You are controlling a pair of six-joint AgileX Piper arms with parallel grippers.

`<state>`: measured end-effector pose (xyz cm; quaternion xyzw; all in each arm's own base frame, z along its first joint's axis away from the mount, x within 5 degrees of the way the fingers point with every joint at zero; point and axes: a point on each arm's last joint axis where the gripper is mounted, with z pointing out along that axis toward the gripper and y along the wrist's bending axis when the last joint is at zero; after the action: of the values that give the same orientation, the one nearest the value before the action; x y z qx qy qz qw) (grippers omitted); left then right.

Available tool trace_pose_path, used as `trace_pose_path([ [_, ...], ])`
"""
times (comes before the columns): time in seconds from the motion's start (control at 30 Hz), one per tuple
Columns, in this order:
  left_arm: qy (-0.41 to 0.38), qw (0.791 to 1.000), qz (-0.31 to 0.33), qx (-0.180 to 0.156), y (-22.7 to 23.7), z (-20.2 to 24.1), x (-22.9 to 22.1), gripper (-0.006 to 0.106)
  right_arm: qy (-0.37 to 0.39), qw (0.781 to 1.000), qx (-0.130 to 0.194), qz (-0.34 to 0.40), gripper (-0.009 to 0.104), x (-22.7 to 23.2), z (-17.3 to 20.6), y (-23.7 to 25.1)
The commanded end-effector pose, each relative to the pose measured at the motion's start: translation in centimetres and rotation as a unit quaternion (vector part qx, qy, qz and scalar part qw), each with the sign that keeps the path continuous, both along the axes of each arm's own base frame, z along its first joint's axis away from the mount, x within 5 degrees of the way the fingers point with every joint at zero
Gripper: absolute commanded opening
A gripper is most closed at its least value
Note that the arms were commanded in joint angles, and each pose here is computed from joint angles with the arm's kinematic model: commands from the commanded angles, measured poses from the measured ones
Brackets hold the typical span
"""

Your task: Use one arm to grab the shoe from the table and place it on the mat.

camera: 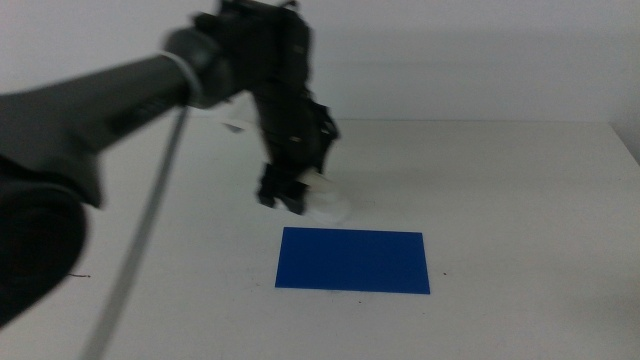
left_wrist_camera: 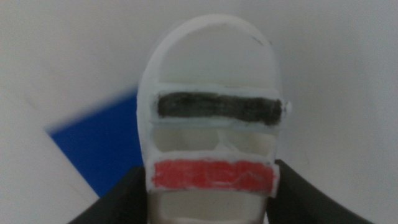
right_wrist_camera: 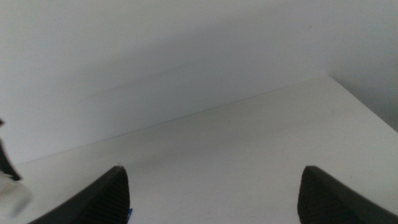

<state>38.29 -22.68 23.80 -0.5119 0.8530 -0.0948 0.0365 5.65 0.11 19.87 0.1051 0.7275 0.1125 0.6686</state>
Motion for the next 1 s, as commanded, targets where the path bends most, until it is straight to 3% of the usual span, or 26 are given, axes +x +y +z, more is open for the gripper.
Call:
trace_pose_path([
  [0.0,0.001,1.000,0.003,0.002,-2.0,-0.4,-0.1,-0.002,-0.005,1.000,-0.007,0.001,0.079,0.0,0.0,0.0],
  [0.47,0.030,0.999,-0.010,0.008,-6.3,-3.0,-2.2,-0.002,-0.005,1.000,-0.007,0.001,0.079,0.0,0.0,0.0],
  [0.57,0.044,0.998,0.038,0.008,-6.8,-3.9,-2.5,-0.002,-0.005,1.000,-0.007,0.001,0.079,0.0,0.0,0.0],
  [0.7,0.057,0.984,0.170,0.003,-7.5,-4.7,-2.9,-0.002,-0.005,1.000,-0.007,0.001,0.079,0.0,0.0,0.0],
  [0.97,0.054,0.984,0.170,0.005,-7.5,-4.8,-2.8,-0.002,-0.005,1.000,-0.007,0.001,0.079,0.0,0.0,0.0],
])
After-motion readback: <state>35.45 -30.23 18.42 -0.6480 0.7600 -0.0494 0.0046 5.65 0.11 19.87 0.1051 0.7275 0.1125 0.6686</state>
